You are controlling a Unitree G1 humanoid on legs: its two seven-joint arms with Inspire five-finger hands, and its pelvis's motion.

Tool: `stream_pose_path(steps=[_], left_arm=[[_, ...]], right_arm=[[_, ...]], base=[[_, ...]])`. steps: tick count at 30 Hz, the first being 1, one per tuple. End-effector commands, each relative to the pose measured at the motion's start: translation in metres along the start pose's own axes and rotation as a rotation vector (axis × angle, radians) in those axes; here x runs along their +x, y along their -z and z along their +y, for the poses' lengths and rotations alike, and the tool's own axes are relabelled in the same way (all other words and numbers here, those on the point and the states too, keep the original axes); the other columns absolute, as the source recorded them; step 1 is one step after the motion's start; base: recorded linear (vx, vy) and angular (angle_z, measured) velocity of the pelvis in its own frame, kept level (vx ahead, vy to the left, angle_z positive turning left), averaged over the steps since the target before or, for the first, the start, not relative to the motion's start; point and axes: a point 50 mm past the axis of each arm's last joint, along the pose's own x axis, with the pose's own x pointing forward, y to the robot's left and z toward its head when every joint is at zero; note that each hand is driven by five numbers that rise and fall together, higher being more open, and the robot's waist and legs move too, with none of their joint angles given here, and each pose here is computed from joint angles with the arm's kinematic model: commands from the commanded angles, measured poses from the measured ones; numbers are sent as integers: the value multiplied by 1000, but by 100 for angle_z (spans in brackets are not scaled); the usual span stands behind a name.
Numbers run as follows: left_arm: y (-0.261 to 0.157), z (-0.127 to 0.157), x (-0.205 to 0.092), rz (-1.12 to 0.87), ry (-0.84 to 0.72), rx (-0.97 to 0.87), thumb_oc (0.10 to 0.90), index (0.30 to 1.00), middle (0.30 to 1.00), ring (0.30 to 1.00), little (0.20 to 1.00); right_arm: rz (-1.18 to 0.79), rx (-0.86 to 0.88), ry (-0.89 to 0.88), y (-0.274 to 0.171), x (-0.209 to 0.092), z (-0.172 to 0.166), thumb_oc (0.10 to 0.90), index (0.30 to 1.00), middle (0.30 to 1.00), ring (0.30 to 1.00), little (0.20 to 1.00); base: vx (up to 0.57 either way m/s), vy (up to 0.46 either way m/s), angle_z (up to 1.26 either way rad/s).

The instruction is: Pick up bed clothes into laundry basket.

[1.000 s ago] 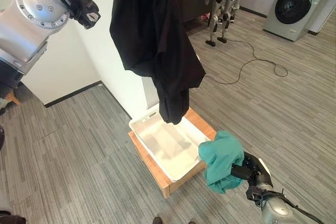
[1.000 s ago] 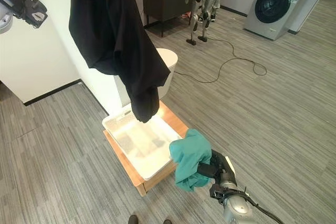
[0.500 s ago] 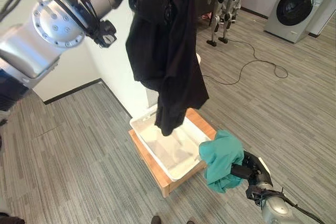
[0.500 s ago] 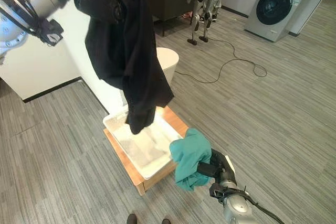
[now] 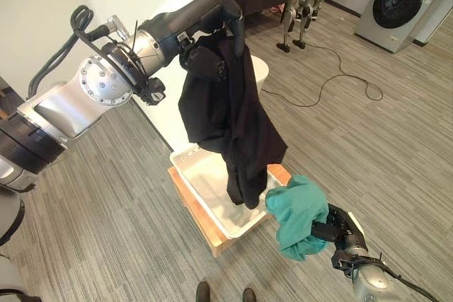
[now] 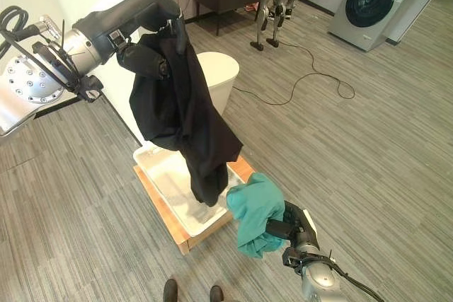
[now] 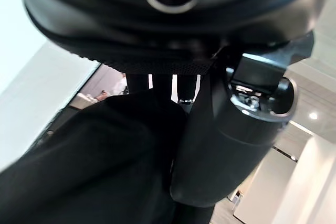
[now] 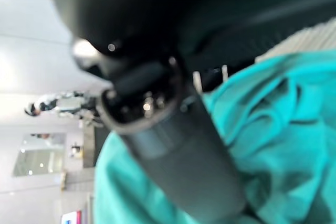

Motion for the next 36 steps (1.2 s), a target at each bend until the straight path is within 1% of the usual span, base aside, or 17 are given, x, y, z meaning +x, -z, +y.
stream_pose_path(steps=[1,4,8,9,10,12,14,15,16,17,18,20,26,32,33,34,36], left_arm=[[-42,61,7,-188,-280,1,400,300,300,300,300],[-37,55,8,-171,-257,-4,400,300,300,300,300],[-17,28,13,-107,-191,-34,400,300,300,300,300],[-17,27,12,-106,-192,-34,400,300,300,300,300],[-13,18,14,-95,-173,-28,400,300,300,300,300],[3,-15,18,-50,-115,-67,400,300,300,300,300],[12,-41,22,-13,-72,-109,400,300,300,300,300],[13,-41,22,-13,-72,-109,400,300,300,300,300],[19,-59,25,11,-57,-153,400,300,300,300,300],[19,-59,25,12,-58,-154,400,300,300,300,300],[24,-81,27,38,-36,-208,400,300,300,300,300],[27,-100,30,60,-21,-256,400,300,300,300,300],[28,-121,33,85,2,-269,400,300,300,300,300],[33,-118,31,101,-18,-238,400,300,300,300,300],[34,-114,30,108,-29,-227,588,582,582,582,582],[37,-108,29,120,-44,-206,800,900,900,900,900],[38,-101,28,120,-69,-191,800,900,900,900,900]], right_arm=[[-270,-74,50,-62,5,-22,400,300,300,300,300],[-277,-78,46,-64,6,-21,400,300,300,300,300],[-297,-89,16,-70,10,-14,400,300,300,300,300],[-296,-91,16,-70,10,-14,400,300,300,300,300],[-302,-98,9,-72,11,-12,400,300,300,300,300],[-317,-103,1,-76,14,-8,400,300,300,300,300],[-324,-109,-6,-79,16,-5,400,300,300,300,300],[-323,-111,-6,-79,16,-5,400,300,300,300,300],[-330,-111,-11,-82,18,-3,400,300,300,300,300],[-329,-113,-11,-82,18,-3,400,300,300,300,300],[-336,-116,-21,-84,19,1,400,300,300,300,300],[-343,-118,-30,-87,21,4,400,300,300,300,300],[-340,-122,-42,-87,21,7,400,300,300,300,300],[-320,-130,-37,-83,20,3,400,300,300,300,300],[-315,-130,-38,-82,20,3,400,300,300,300,300],[-303,-131,-38,-79,19,2,400,300,300,300,300],[-296,-132,-34,-78,18,0,400,300,300,300,300]], base=[[0,0,0],[-47,-22,5],[-48,-33,6],[0,0,0],[-34,-14,0],[-44,-12,-1],[-22,-2,-7],[-13,-4,-10],[-2,-3,-8],[-1,5,-13],[0,12,-16],[3,12,-21],[19,19,-8],[23,14,-11],[0,0,0],[0,0,0],[0,0,0]])
